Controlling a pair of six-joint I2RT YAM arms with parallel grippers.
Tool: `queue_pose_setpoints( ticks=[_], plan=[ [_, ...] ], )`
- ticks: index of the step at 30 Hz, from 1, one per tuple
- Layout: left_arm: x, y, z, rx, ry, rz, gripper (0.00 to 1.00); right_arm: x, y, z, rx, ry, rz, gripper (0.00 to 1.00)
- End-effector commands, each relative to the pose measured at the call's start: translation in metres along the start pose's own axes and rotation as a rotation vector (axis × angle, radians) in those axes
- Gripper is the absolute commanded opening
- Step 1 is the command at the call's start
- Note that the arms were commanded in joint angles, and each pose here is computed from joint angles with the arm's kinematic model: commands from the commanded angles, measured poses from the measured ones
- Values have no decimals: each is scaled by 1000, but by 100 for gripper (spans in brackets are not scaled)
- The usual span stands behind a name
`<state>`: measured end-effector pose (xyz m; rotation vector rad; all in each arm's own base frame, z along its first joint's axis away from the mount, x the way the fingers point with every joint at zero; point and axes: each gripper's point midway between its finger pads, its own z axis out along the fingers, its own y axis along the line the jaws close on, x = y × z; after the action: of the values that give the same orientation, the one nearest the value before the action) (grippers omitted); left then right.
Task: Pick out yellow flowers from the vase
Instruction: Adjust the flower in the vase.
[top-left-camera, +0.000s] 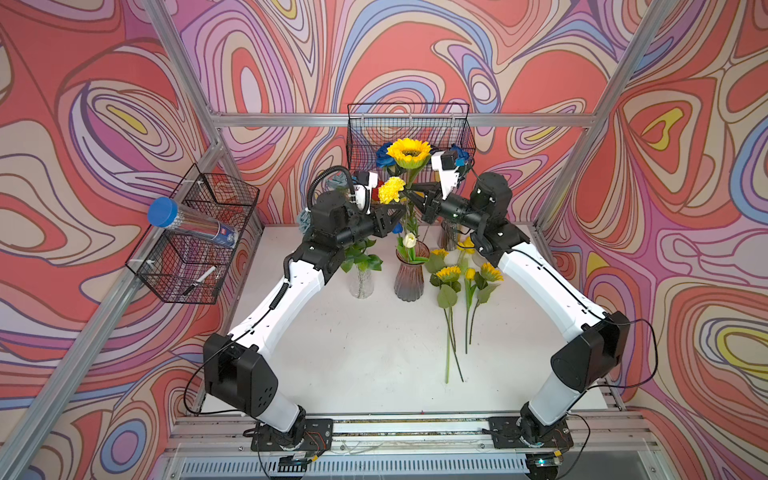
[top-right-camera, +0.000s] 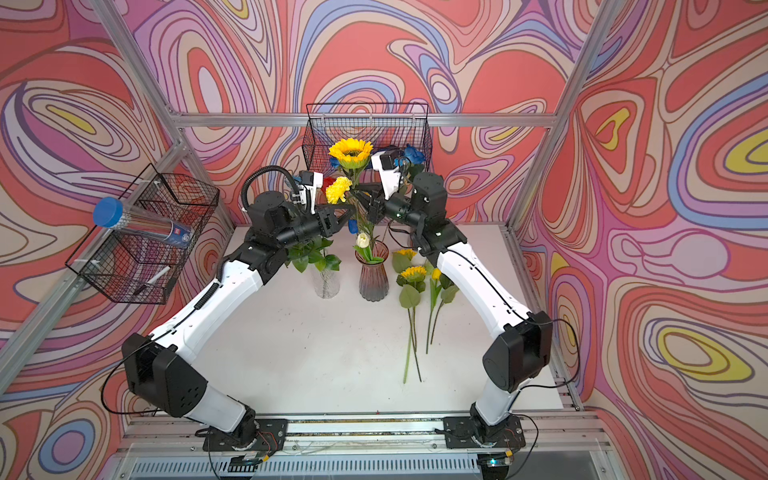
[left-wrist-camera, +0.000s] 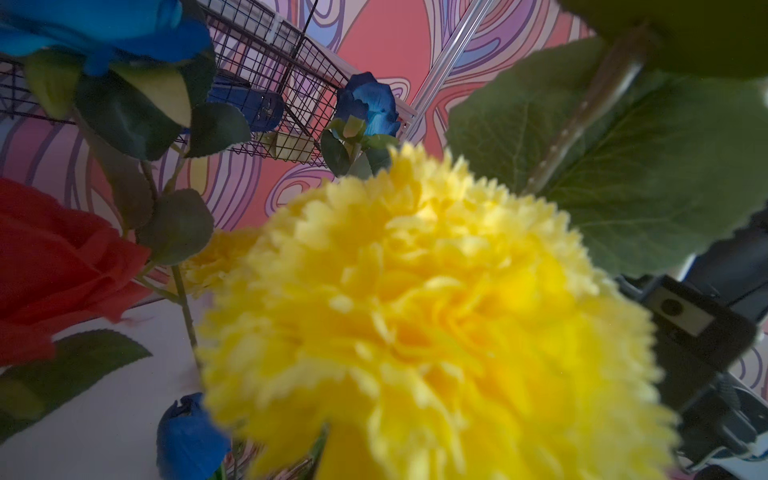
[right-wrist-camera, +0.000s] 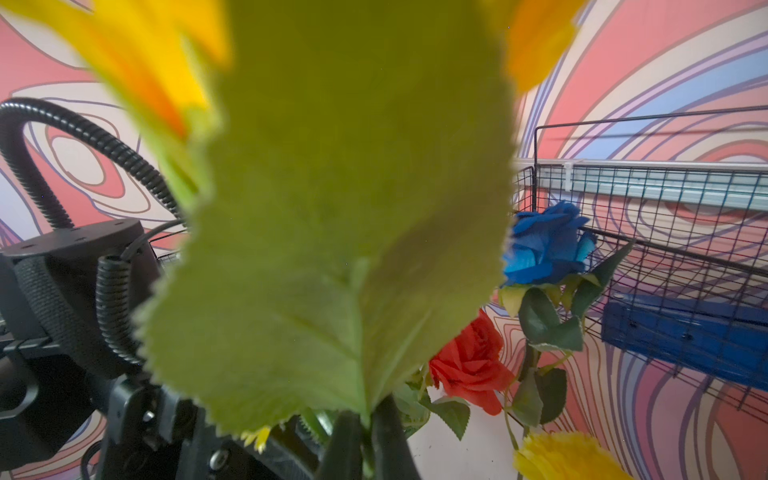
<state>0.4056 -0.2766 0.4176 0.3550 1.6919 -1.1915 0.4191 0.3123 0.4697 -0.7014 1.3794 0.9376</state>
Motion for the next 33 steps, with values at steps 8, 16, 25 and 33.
queue_pose_setpoints(
  ticks=[8,16,25,33],
  plan=[
    [-21,-9,-1,11,-64,52,0,-9,11,-4,-22,-18,-2,0],
    [-24,-11,-11,-24,-81,86,0,-5,8,-6,-4,-17,1,0],
    [-23,-9,-18,-61,-81,109,0,-8,8,-9,12,-29,-5,4],
    [-27,-7,-23,-104,-88,139,0,-23,12,-16,25,-67,-47,0]
  ],
)
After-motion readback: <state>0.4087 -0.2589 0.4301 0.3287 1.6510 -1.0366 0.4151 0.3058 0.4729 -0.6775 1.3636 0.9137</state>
